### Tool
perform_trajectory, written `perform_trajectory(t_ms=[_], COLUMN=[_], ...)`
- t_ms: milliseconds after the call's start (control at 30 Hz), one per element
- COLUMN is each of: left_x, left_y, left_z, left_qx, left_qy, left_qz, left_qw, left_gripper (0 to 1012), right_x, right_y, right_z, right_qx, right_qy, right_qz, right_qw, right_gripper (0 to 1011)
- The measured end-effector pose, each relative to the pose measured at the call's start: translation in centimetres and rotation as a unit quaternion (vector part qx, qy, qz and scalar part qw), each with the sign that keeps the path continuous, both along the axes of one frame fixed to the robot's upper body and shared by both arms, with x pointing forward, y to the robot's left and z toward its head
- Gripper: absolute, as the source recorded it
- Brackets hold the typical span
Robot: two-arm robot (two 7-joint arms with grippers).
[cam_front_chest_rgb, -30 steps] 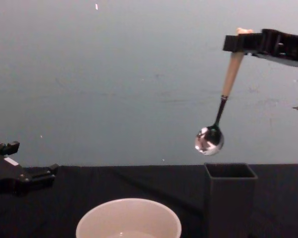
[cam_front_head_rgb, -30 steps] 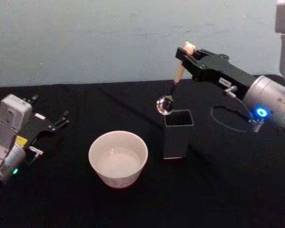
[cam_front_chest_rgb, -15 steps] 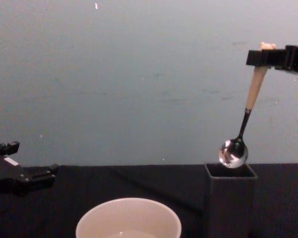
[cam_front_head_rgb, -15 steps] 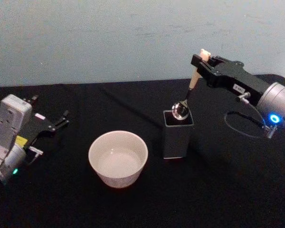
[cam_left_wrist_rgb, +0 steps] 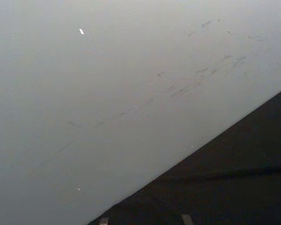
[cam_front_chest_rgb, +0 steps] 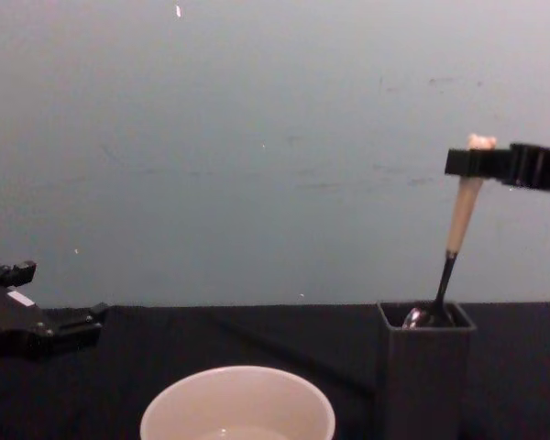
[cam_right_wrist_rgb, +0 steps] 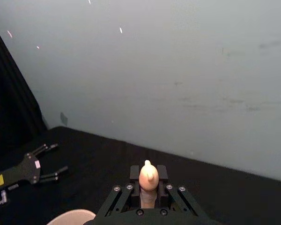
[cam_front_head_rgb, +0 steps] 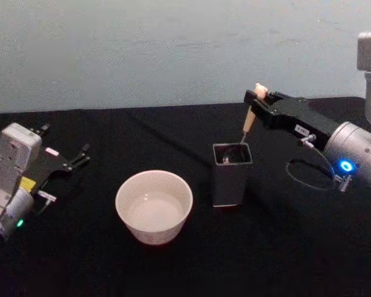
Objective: Pick up the stirring spoon with one hand, stir inside the cup, then place it back in its original position.
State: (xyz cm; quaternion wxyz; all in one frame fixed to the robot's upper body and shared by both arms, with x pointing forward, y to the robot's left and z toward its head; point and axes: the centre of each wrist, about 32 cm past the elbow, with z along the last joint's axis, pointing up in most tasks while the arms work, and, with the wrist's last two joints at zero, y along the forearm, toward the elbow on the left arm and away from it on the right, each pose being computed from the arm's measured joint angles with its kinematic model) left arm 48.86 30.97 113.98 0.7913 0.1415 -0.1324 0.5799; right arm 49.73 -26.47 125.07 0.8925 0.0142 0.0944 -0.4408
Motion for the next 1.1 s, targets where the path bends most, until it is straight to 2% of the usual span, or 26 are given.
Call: perform_trajectory(t_ms=[400,1100], left_x=[0.0,0.0], left_y=[0.0,0.0], left_z=[0.0,0.0], left_qx=[0.0,0.0], left_qy=[0.0,0.0], left_qz=[0.0,0.0], left_qw=[1.0,1.0], left_gripper=[1001,1001], right_x=[0.4,0.4], right_y=[0.4,0.7], right_z=[-1.7,-3.3], right_qx=[-0.015,-0.028], right_qy=[0.023,0.051], right_qz=[0.003,0.004], right_qw=[0.9996,0.9983], right_gripper=[215,215])
